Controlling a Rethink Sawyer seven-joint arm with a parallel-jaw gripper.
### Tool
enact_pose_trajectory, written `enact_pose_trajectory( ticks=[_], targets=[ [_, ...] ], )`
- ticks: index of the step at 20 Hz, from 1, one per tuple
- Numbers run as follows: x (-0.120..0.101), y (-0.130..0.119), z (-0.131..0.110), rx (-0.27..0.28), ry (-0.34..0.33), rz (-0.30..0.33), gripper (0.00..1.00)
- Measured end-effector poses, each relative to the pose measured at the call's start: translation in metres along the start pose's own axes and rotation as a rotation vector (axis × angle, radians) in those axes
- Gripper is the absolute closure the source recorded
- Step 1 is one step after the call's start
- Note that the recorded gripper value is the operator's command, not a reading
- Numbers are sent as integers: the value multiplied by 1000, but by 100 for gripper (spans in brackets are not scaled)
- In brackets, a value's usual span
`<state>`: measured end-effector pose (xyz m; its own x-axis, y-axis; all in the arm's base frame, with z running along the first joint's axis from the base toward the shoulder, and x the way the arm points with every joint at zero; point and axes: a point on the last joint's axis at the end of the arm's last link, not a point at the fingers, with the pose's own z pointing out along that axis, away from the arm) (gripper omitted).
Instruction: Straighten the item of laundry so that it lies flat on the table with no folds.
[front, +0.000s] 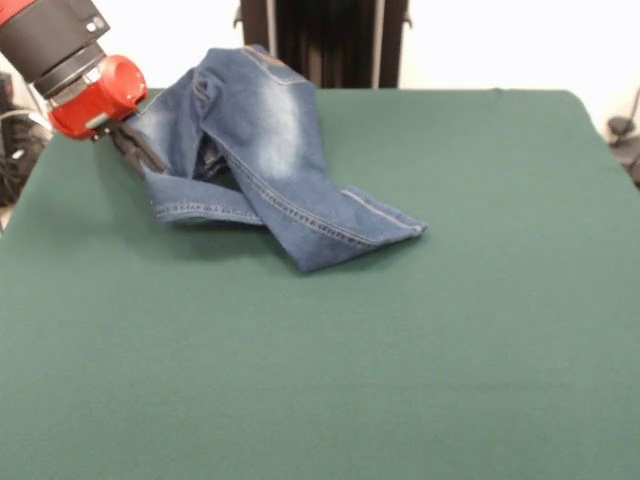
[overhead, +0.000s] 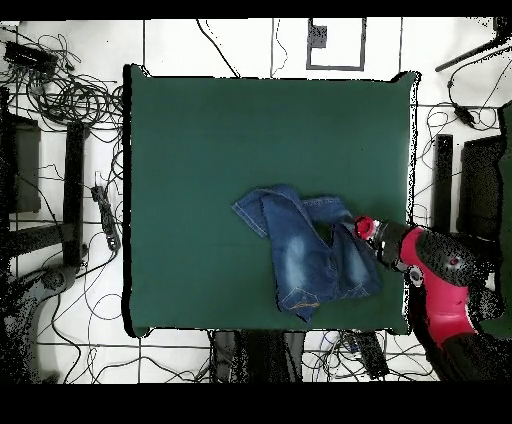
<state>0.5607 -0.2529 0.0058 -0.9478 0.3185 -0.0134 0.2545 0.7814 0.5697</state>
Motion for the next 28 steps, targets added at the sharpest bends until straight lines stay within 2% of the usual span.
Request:
enact_pose_trajectory(
  ticks=[3, 11, 16, 22, 27, 28],
  targets=[
    [3, -5, -5, 0, -1, -11, 100],
    [30, -51, -34, 26, -12, -23, 100],
    [37, -60, -37, 37, -6, -39, 100],
    [31, -59, -35, 52, -4, -70, 100],
    [11, -46, -31, 57, 9, -114, 100],
    [3, -38, -29, 47, 25, -136, 100]
  ],
)
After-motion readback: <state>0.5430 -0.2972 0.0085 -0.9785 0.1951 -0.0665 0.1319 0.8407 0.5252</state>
